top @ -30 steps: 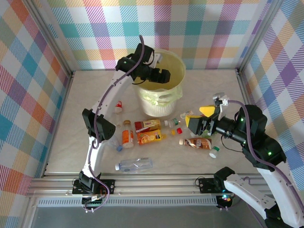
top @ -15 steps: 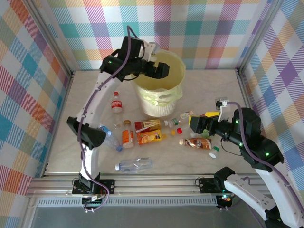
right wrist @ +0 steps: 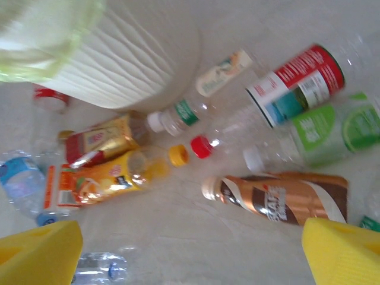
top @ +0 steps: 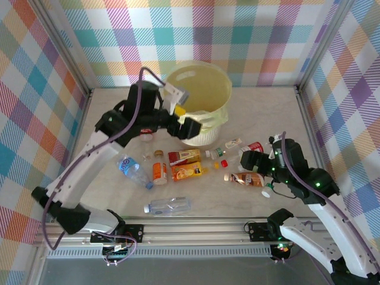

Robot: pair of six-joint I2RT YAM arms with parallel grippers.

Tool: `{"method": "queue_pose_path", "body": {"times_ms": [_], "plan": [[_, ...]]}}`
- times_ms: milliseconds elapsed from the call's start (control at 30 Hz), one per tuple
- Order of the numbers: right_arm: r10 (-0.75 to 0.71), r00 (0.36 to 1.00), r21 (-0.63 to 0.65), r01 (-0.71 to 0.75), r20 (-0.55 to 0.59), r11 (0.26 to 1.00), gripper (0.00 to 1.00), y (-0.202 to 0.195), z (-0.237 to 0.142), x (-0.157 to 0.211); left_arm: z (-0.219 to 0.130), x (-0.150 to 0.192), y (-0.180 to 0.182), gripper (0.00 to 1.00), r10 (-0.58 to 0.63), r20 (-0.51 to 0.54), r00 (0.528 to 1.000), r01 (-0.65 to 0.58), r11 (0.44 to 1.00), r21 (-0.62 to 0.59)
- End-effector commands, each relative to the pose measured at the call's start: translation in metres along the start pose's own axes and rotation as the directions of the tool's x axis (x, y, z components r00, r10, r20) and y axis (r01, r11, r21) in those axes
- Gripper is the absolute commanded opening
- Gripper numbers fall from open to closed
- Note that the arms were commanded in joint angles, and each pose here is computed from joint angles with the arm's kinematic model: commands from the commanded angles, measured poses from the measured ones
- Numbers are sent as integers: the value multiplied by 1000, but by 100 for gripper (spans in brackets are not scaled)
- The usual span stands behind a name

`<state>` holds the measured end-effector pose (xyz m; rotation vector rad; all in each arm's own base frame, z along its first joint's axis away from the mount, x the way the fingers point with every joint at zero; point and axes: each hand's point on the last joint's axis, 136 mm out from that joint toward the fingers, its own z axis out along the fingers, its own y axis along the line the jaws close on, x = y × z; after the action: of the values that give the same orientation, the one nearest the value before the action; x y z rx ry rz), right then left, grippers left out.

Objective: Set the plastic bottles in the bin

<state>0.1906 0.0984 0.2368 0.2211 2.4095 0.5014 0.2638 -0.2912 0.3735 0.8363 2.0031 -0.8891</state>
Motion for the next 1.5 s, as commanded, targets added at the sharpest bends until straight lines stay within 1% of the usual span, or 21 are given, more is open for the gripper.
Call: {"method": "queue_pose_path", "body": {"times_ms": [0, 67, 133, 267, 433, 700, 800, 1000, 1067, 1167, 1267, 1367, 1467], "plan": [[86, 994, 123, -78, -61, 989, 94, -26, 12, 20, -9, 8, -22, 100, 21, 73, 997, -24, 999, 46], [67, 993, 113, -56, -98, 992, 92, -24, 22, 27, -11, 24, -31, 100, 19, 65, 998, -23, 998, 59], [-16, 990, 44, 22, -140, 999, 91, -14, 34, 34, -12, 37, -36, 100, 13, 53, 998, -17, 998, 65], [-99, 974, 35, 108, -204, 993, 96, -13, 55, 44, -15, 58, -43, 100, 0, 34, 999, -3, 996, 85], [-150, 954, 57, 170, -258, 984, 97, -18, 80, 51, -15, 70, -49, 100, -10, 35, 999, 7, 994, 109], [-251, 901, 57, 289, -353, 956, 99, -22, 115, 61, -5, 80, -60, 100, -5, 7, 1000, 4, 988, 154], [-275, 880, 86, 332, -387, 940, 99, -29, 124, 63, -1, 82, -64, 100, -1, 0, 1000, 1, 986, 168], [-274, 858, 129, 361, -435, 924, 99, -38, 133, 67, 6, 91, -71, 100, 7, -19, 1000, -3, 982, 190], [-259, 856, 156, 360, -448, 920, 99, -43, 134, 68, 8, 93, -73, 100, 8, -24, 1000, -3, 981, 194], [-239, 856, 170, 348, -458, 922, 99, -46, 133, 71, 10, 95, -75, 100, 11, -32, 999, -5, 980, 197], [-212, 844, 180, 337, -492, 924, 99, -48, 133, 78, 12, 97, -77, 100, 15, -35, 999, -7, 979, 202], [-179, 834, 199, 324, -522, 925, 97, -52, 132, 85, 13, 98, -79, 100, 17, -38, 999, -9, 979, 202], [-162, 833, 204, 310, -529, 929, 94, -53, 128, 89, 13, 98, -82, 100, 19, -38, 999, -11, 978, 208]]}}
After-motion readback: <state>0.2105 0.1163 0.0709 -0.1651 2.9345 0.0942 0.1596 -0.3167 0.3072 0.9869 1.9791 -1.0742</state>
